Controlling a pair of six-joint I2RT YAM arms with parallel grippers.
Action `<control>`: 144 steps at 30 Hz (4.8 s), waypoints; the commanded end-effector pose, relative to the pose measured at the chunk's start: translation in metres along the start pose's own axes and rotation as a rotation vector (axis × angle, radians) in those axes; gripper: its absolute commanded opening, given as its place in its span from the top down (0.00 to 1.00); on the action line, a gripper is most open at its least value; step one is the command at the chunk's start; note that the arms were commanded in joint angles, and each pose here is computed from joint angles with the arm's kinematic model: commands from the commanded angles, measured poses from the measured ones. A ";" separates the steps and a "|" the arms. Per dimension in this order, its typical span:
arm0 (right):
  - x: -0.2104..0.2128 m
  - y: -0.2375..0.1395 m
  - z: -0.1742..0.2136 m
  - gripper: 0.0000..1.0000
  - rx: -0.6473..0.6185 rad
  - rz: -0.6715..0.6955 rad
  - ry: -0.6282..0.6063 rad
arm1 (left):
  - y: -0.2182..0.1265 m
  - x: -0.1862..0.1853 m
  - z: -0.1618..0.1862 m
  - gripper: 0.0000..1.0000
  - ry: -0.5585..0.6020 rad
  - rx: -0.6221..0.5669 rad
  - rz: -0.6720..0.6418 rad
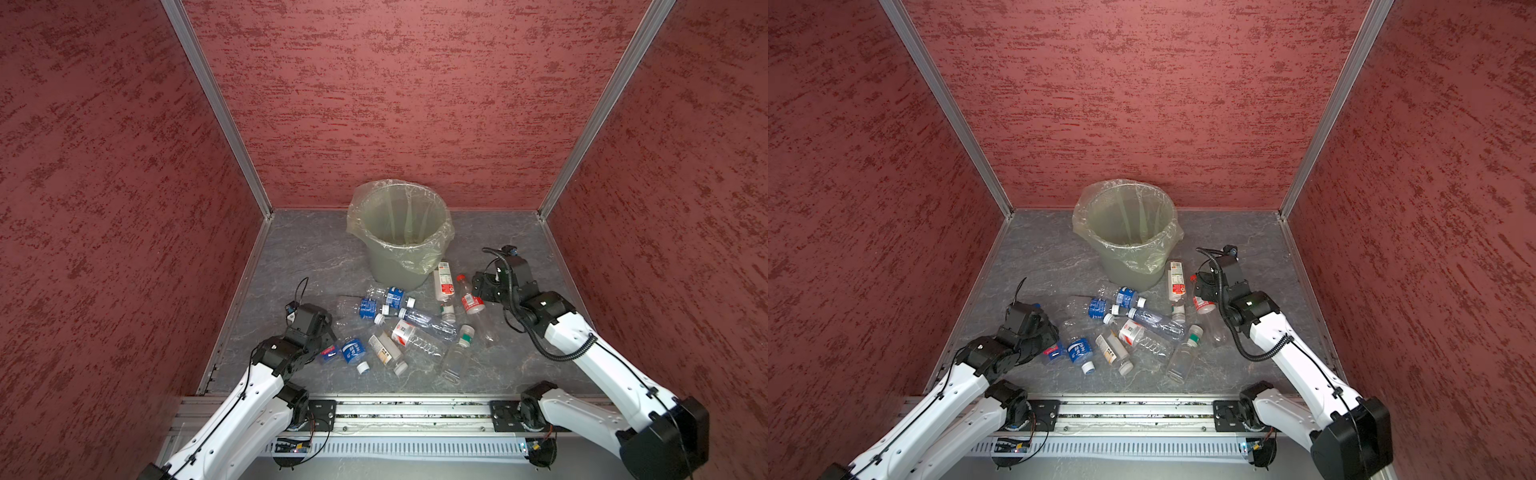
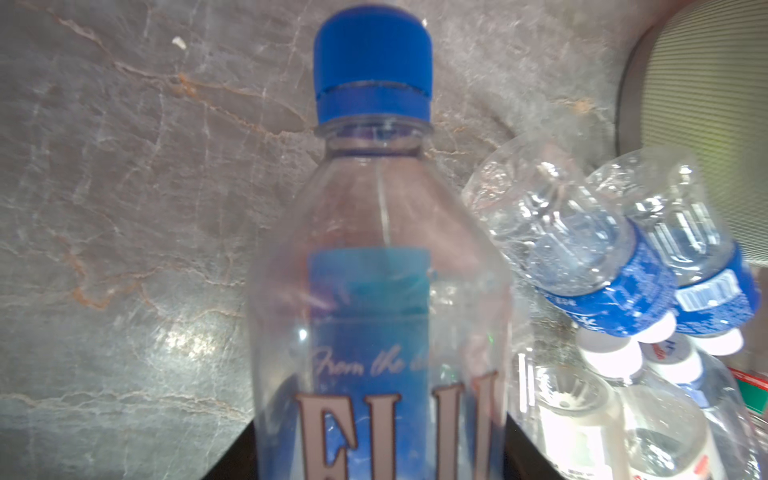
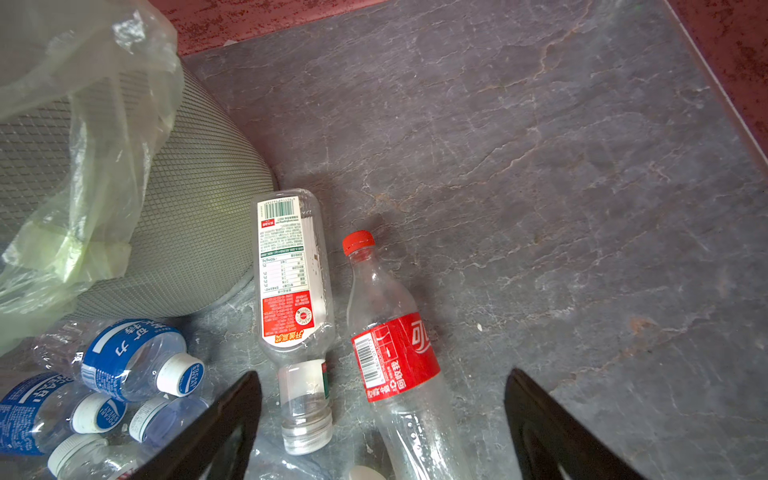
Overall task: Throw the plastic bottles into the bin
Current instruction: 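Close the left gripper on the FIJI bottle and lift it, then carry the FIJI bottle over the bin with the left gripper and release it, then lower the left gripper to the pile while the right descends onto the cola bottle, then close the right gripper on the cola bottle and lift it upright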
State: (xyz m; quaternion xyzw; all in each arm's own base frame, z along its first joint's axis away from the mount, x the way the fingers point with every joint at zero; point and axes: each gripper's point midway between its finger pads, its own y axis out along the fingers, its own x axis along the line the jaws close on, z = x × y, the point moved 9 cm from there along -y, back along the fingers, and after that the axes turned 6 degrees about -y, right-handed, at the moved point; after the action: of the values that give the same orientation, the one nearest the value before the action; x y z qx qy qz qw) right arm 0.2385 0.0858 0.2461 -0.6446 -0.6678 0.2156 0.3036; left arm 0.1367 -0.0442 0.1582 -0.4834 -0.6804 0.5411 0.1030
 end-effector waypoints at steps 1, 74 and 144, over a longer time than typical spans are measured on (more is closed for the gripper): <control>0.006 -0.008 -0.009 0.09 -0.046 -0.045 -0.009 | -0.007 0.001 -0.003 0.38 0.027 -0.059 0.034; 0.003 0.000 0.021 0.08 0.073 -0.033 -0.024 | -0.163 -0.284 -0.175 0.01 0.484 -0.504 0.866; -0.004 0.100 0.063 0.42 0.410 0.249 -0.129 | -0.038 -0.075 0.014 0.01 0.367 0.102 0.573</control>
State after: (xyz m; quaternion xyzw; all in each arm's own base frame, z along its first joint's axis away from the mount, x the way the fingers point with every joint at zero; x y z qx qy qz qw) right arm 0.2623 0.1004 0.1181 -0.5985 -0.5493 0.4455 0.3763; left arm 0.1443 -0.1094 0.2149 -0.7394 -0.4533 0.4888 0.0942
